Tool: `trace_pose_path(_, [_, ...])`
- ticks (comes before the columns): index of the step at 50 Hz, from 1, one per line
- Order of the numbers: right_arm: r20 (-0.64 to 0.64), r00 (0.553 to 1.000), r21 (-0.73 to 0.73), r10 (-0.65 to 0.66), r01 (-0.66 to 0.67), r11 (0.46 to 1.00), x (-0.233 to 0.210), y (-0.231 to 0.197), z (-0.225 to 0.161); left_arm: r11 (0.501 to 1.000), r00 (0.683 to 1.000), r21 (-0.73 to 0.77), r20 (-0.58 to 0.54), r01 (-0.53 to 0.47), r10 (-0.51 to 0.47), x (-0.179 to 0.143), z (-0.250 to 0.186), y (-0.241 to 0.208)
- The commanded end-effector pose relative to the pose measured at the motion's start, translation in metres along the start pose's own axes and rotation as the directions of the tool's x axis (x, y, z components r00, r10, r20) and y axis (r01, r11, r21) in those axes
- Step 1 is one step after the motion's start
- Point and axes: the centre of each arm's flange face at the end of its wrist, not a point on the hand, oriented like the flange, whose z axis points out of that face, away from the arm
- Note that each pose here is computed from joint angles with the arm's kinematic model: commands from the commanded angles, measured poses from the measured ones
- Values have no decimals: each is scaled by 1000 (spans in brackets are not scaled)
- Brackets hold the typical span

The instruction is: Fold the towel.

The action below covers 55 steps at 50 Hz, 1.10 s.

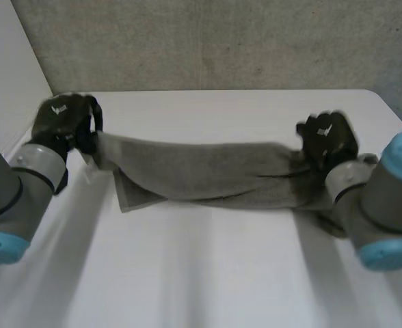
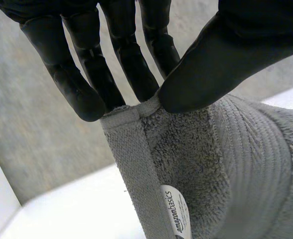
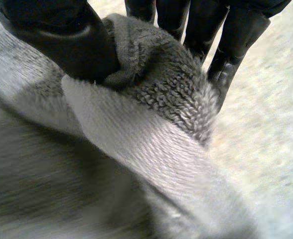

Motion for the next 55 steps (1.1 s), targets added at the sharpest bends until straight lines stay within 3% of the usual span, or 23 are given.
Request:
trace_pose_path(1, [5, 998, 122, -69, 68, 990, 51, -51, 48, 980, 1000, 200, 26, -19, 14, -12, 46, -53])
trace_pose_path(3, [-20, 996, 174, -81, 83, 981, 64, -61, 65, 969, 999, 246, 31, -23, 16, -13, 59, -65])
trace_pose_path(5, [-104, 991, 358, -90, 121, 926, 89, -98, 84, 920, 999, 391, 25, -31, 23, -10, 72, -108])
trace_pose_path(6, [-104, 991, 359, -89, 121, 926, 89, -99, 84, 919, 999, 392, 25, -31, 23, -10, 72, -108])
trace_pose_path(8, [-194, 978, 548, -78, 174, 818, 100, -130, 88, 837, 999, 547, 37, -33, 15, -14, 77, -145])
trace_pose_path(9, [-195, 978, 549, -78, 174, 818, 100, -130, 88, 836, 999, 548, 37, -33, 15, -14, 77, -145])
trace_pose_path(10, [-230, 972, 628, -55, 191, 755, 104, -142, 85, 782, 999, 622, 47, -39, 13, -15, 77, -159])
trace_pose_path(11, [-230, 972, 628, -55, 192, 754, 104, -142, 85, 781, 999, 623, 47, -40, 13, -15, 77, -159])
trace_pose_path(13, [-255, 967, 734, 21, 179, 655, 115, -161, 72, 682, 999, 730, 53, -44, 8, -15, 73, -180])
trace_pose_path(15, [-227, 972, 764, 55, 143, 630, 118, -167, 63, 668, 999, 743, 53, -45, 9, -15, 72, -182])
trace_pose_path(19, [-131, 984, 762, 117, 25, 647, 122, -162, 57, 709, 999, 704, 49, -40, 8, -17, 74, -170])
trace_pose_path(21, [-28, 987, 662, 158, -100, 743, 118, -136, 63, 779, 999, 626, 51, -41, 11, -20, 76, -144])
trace_pose_path(22, [-28, 987, 661, 158, -101, 743, 118, -136, 63, 779, 999, 626, 51, -41, 11, -20, 76, -144])
trace_pose_path(24, [72, 981, 469, 179, -191, 862, 107, -105, 60, 855, 998, 517, 54, -41, 15, -23, 75, -108])
trace_pose_path(25, [72, 981, 468, 179, -192, 863, 107, -105, 60, 855, 998, 516, 54, -41, 15, -23, 75, -108])
trace_pose_path(27, [158, 969, 262, 190, -227, 938, 92, -76, 50, 923, 998, 384, 61, -40, 18, -29, 68, -67])
trace_pose_path(29, [205, 961, 171, 187, -223, 960, 81, -63, 42, 949, 998, 312, 52, -34, 19, -30, 62, -46])
trace_pose_path(30, [205, 961, 170, 187, -223, 960, 81, -63, 42, 950, 998, 311, 52, -34, 19, -30, 62, -46])
trace_pose_path(32, [300, 936, -16, 183, -187, 982, 54, -30, 23, 983, 1000, 184, 0, -27, 27, -27, 46, -11])
trace_pose_path(35, [363, 919, -137, 154, -111, 984, 32, -3, 2, 994, 995, 101, -84, -48, 57, -17, 24, 8])
trace_pose_path(41, [412, 897, -232, 163, -69, 970, 13, 25, -20, 991, 976, 36, -172, -128, 133, -8, -4, 24])
trace_pose_path(47, [399, 902, -248, 166, -69, 966, 16, 23, -26, 984, 965, 28, -191, -178, 180, -3, -26, 9])
trace_pose_path(55, [278, 954, -84, 110, -90, 992, 62, -43, -41, 968, 968, 151, -122, -202, 221, -13, -45, -55])
